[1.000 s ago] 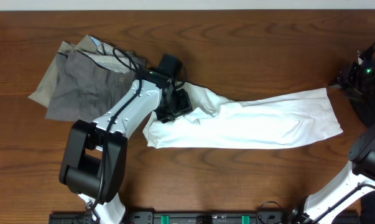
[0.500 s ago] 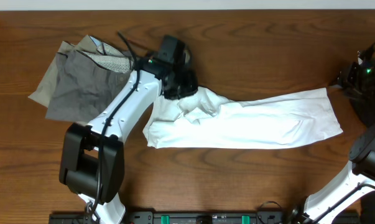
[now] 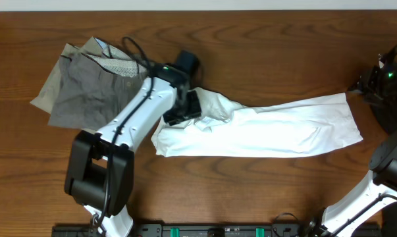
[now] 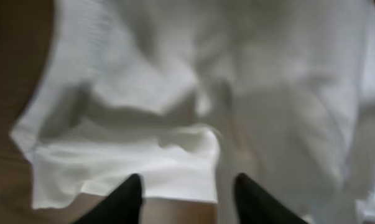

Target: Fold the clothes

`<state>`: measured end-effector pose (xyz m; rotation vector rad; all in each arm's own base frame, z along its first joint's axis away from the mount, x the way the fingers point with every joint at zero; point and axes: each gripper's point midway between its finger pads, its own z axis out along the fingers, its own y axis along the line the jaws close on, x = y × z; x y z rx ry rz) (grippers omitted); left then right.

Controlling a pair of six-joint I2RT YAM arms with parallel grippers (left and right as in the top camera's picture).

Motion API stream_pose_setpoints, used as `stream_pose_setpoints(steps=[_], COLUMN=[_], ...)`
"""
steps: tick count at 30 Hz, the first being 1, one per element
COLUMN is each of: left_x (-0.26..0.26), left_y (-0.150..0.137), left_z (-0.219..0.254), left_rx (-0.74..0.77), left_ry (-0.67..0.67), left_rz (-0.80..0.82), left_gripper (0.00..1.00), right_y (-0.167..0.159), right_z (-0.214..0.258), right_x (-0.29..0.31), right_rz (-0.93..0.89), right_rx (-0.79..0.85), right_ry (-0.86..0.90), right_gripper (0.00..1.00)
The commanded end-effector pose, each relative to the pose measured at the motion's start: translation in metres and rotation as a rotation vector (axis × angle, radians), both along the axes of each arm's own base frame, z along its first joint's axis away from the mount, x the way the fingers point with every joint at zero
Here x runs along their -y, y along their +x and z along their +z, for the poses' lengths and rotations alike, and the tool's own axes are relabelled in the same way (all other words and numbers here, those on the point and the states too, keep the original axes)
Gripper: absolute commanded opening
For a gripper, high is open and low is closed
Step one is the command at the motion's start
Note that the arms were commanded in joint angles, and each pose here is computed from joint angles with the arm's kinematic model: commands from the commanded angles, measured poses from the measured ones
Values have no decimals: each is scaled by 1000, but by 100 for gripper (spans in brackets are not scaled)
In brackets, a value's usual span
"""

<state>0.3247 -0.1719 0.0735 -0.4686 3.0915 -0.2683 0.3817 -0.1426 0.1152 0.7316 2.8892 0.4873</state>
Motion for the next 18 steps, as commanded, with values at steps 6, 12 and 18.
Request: stream_pose_setpoints(steps=[6,12,18], left_x=[6,6,8], left_y=[-4,-12,-7], left_z=[-13,-37,-47], left_rx=[-54,-88,-59], left_ry=[-82,-116,-147], left_rz=[141,238,251], left_gripper=[65,64,37], right_y=[2,2,3], right_z=[-2,-2,-1], right_x=[-4,-5,-7], right_rz=[15,17,18], right_rx=[2,2,10], right_ry=[8,9,22], right_gripper=[52,52,52])
